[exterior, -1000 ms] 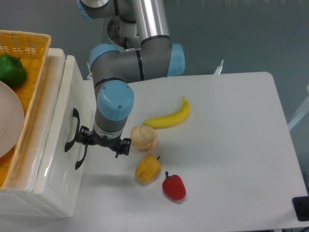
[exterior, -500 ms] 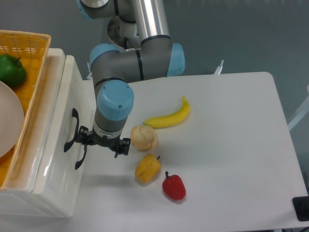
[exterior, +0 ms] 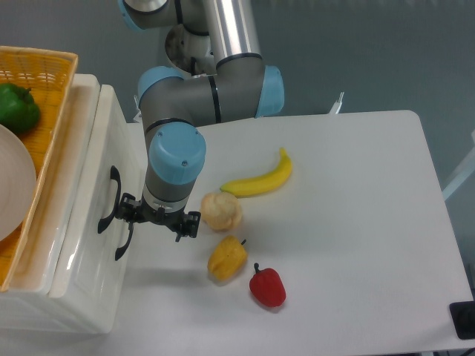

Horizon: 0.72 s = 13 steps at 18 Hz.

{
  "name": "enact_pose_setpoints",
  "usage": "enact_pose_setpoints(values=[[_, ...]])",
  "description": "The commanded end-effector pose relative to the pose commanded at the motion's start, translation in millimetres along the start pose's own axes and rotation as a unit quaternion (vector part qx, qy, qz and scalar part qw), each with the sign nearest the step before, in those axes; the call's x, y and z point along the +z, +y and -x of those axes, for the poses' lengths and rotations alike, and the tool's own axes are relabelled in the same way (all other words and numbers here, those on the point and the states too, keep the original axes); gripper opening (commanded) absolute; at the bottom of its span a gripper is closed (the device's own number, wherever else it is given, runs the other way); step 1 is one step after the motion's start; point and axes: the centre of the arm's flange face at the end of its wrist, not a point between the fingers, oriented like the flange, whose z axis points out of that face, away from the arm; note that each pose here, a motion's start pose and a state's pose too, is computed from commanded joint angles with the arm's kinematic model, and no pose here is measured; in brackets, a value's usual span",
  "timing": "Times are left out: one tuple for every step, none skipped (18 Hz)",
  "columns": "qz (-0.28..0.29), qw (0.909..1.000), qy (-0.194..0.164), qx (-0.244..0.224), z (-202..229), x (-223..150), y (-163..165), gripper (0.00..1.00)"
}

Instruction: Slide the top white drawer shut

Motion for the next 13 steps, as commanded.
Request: enact_pose_setpoints(values=[[-0.002,1.0000,-0.002,-0.003,3.5,-2.6,0.3,1.00],[-0.004,1.0000,-0.003,-0.001,5.9,-5.2,1.0,1.00],[-0.006,1.0000,-0.005,-0.001,9.1,-8.3,1.7,1.00],[-0.011,0.9999,-0.009,0.002,14.1,-11.7,1.0,1.00],[-0.012,0.9998,-0.011,0.010,18.9,-12.5,0.5,1.00],[-0.012,0.9996,-0.018,0.016,27.6,-17.2,2.4,1.00],[-0.013,0.9995,-0.027,0.013,39.5,-24.8,6.3,1.00],[-0.017,0.9992,-0.035,0.009,46.9,-33.9,8.2,1.00],[-0.019,0.9989,-0.042,0.011,50.9,-39.0,8.8,1.00],[-0.016,0.9981,-0.056,0.019,56.1,-44.2,10.0,1.00],[-0.009,0.9965,-0.074,0.038,61.0,-48.8,12.4,1.00],[-0.004,0.9936,-0.091,0.066,65.8,-57.5,16.1,1.00],[0.003,0.9897,-0.103,0.099,70.3,-61.6,18.6,1.00]])
